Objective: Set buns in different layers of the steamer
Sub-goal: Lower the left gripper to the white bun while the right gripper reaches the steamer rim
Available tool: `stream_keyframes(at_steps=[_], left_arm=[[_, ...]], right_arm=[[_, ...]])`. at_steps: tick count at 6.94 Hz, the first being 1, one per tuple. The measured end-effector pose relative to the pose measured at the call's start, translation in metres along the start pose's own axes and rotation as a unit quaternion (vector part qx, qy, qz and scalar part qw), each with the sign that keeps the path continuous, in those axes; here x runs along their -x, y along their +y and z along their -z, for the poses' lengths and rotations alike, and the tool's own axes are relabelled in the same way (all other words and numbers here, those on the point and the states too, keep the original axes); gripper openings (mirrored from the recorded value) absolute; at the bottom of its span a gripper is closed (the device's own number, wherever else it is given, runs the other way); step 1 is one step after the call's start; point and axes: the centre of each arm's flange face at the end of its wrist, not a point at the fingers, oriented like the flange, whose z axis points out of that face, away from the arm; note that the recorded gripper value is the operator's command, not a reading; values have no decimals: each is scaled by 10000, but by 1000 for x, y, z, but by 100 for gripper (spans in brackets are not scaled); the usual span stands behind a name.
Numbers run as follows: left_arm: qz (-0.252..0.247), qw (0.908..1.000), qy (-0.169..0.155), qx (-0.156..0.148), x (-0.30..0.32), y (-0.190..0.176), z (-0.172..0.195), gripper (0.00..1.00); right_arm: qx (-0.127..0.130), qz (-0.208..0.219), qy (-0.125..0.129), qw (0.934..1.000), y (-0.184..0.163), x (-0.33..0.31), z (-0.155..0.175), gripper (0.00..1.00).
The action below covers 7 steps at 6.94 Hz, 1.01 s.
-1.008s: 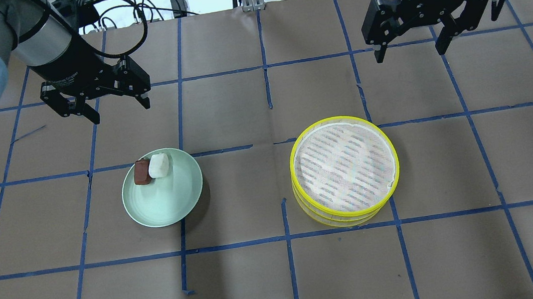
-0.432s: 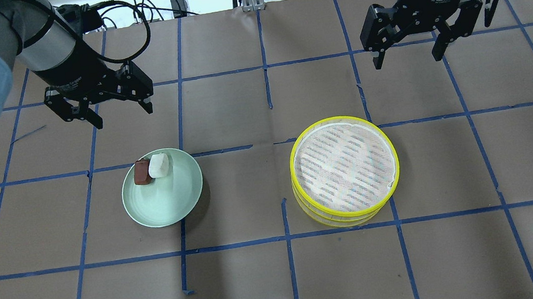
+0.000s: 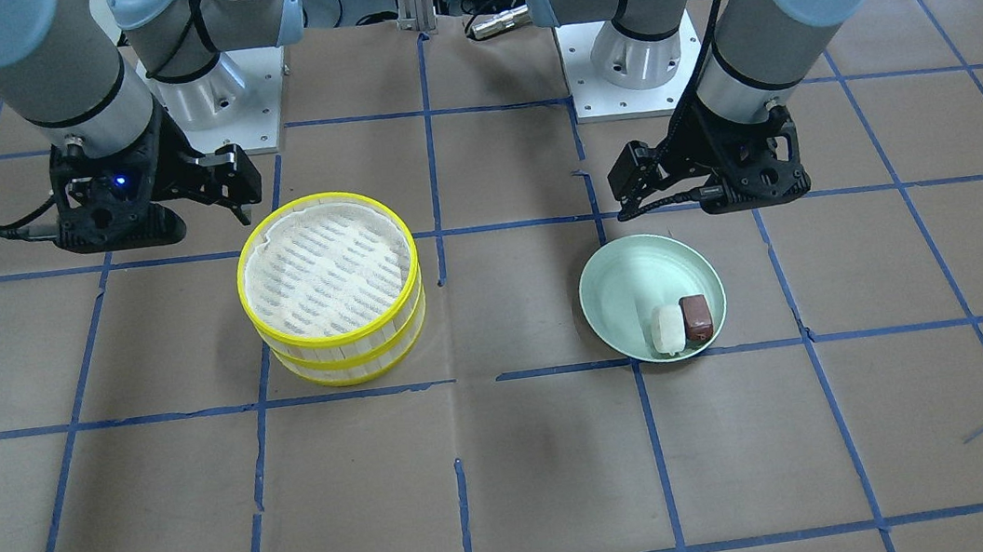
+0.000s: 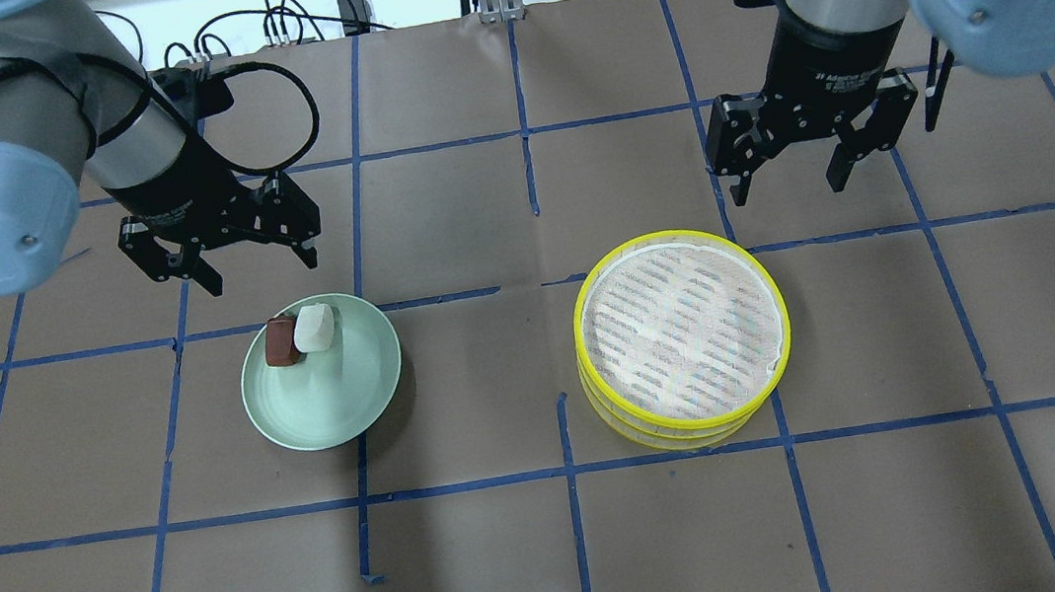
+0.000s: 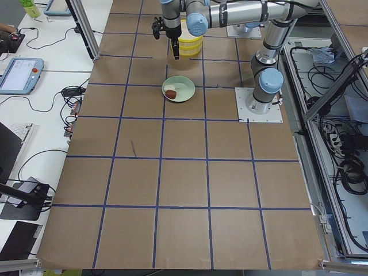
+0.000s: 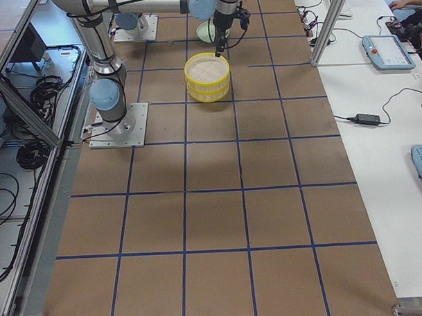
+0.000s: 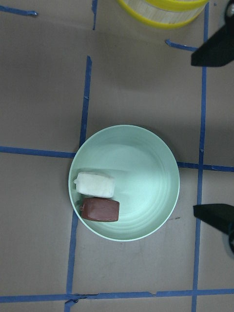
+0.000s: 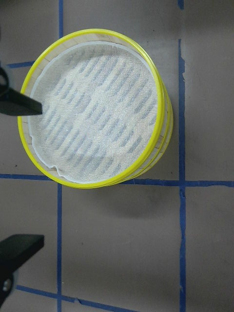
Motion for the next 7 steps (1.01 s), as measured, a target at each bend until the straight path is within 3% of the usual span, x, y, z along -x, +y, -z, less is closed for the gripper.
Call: stream_keyframes(at_steps=[2, 5, 7], left_arm=[[-13, 9991, -410, 47, 10, -19, -41, 100], [-37, 9986, -521, -86, 13, -68, -106, 99], [-43, 9985, -545, -67, 15, -83, -154, 97]], right_arm=[[-200, 57, 8, 9998, -4, 3, -54, 88], [-466, 94, 31, 9989, -6, 0, -126, 85], [-425, 128, 224, 9988, -7, -7, -140, 69]])
